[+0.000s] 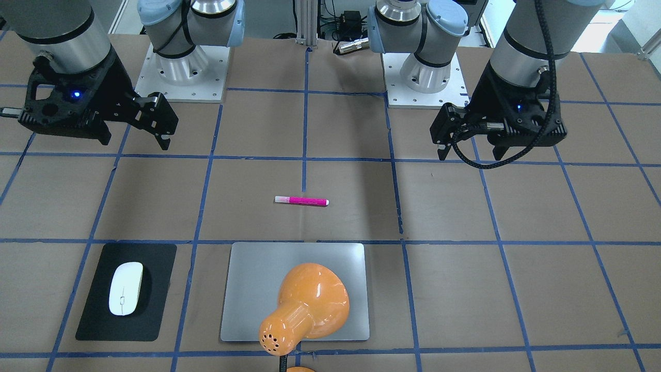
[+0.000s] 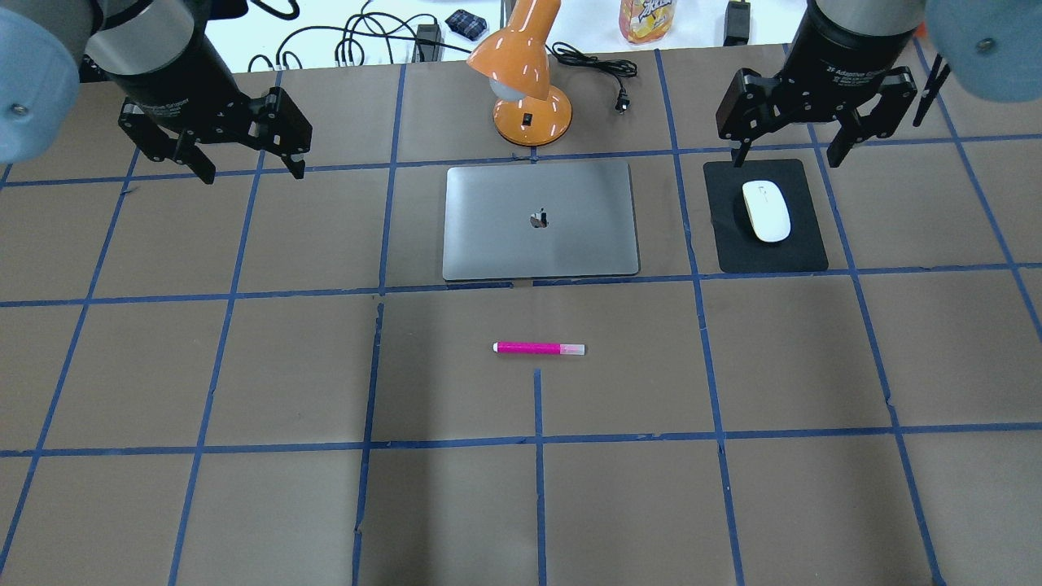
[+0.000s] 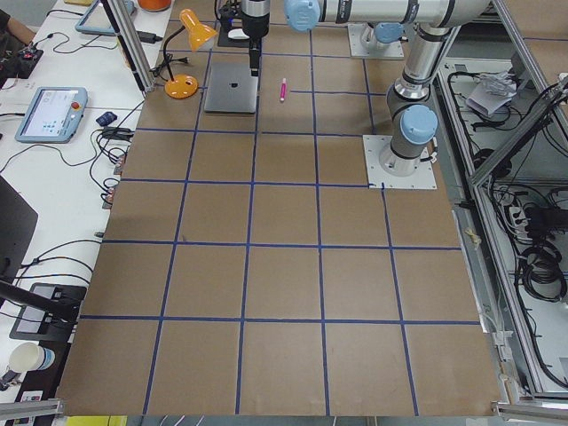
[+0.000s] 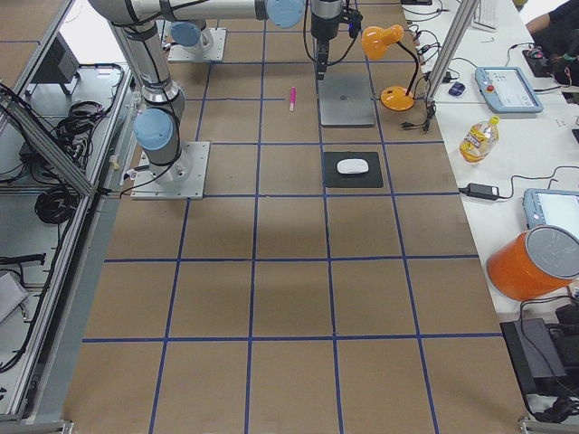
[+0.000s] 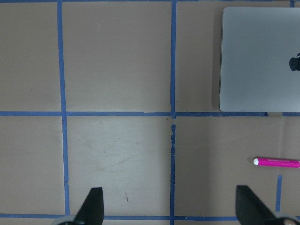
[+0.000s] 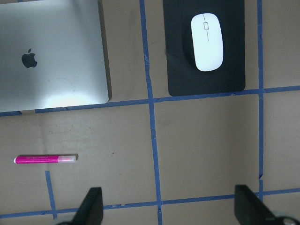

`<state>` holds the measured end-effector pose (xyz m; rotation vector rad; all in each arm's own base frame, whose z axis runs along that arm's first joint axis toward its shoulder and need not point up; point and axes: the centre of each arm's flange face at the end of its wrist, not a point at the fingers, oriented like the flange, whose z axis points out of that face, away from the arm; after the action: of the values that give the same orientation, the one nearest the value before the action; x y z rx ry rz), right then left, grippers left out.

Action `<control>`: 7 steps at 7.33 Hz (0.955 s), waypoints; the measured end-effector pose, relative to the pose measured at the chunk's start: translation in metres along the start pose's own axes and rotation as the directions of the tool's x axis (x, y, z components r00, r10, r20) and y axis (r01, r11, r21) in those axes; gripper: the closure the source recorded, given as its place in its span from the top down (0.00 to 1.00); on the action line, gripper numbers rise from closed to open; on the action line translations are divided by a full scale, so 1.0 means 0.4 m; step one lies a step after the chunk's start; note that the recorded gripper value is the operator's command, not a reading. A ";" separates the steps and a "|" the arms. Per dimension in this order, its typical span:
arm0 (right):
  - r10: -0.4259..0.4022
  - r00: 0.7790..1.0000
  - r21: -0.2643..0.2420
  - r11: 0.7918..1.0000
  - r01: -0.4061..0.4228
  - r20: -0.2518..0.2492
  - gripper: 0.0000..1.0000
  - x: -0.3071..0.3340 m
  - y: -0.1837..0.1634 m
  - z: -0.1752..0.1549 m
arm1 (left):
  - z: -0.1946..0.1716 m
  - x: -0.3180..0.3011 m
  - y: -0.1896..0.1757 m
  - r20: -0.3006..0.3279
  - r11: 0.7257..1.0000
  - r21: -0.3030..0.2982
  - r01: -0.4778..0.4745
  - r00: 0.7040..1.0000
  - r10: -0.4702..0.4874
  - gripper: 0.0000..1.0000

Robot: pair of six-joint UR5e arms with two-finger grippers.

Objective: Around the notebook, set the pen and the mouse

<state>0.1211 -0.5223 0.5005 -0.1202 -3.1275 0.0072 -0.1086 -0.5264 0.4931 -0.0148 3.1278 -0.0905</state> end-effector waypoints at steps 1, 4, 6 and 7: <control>0.001 1.000 0.003 1.000 -0.001 0.000 1.00 0.000 -0.001 -0.003 | 0.004 0.004 0.004 0.000 1.000 -0.007 -0.008 1.000 0.008 1.00; 0.002 1.000 0.006 1.000 -0.002 0.000 1.00 0.000 -0.002 -0.007 | 0.002 0.012 0.013 -0.001 1.000 -0.016 -0.027 1.000 0.027 1.00; 0.002 1.000 0.006 1.000 -0.002 0.000 1.00 0.000 -0.002 -0.007 | -0.001 0.013 0.018 -0.001 1.000 -0.014 -0.027 1.000 0.027 1.00; 0.002 1.000 0.005 1.000 -0.002 0.000 1.00 0.000 -0.002 -0.006 | 0.000 0.013 0.017 -0.001 1.000 -0.015 -0.027 1.000 0.027 1.00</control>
<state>0.1212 -0.5232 0.5031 -0.1228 -3.1272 0.0156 -0.1140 -0.5196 0.4929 0.0274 3.1280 -0.0672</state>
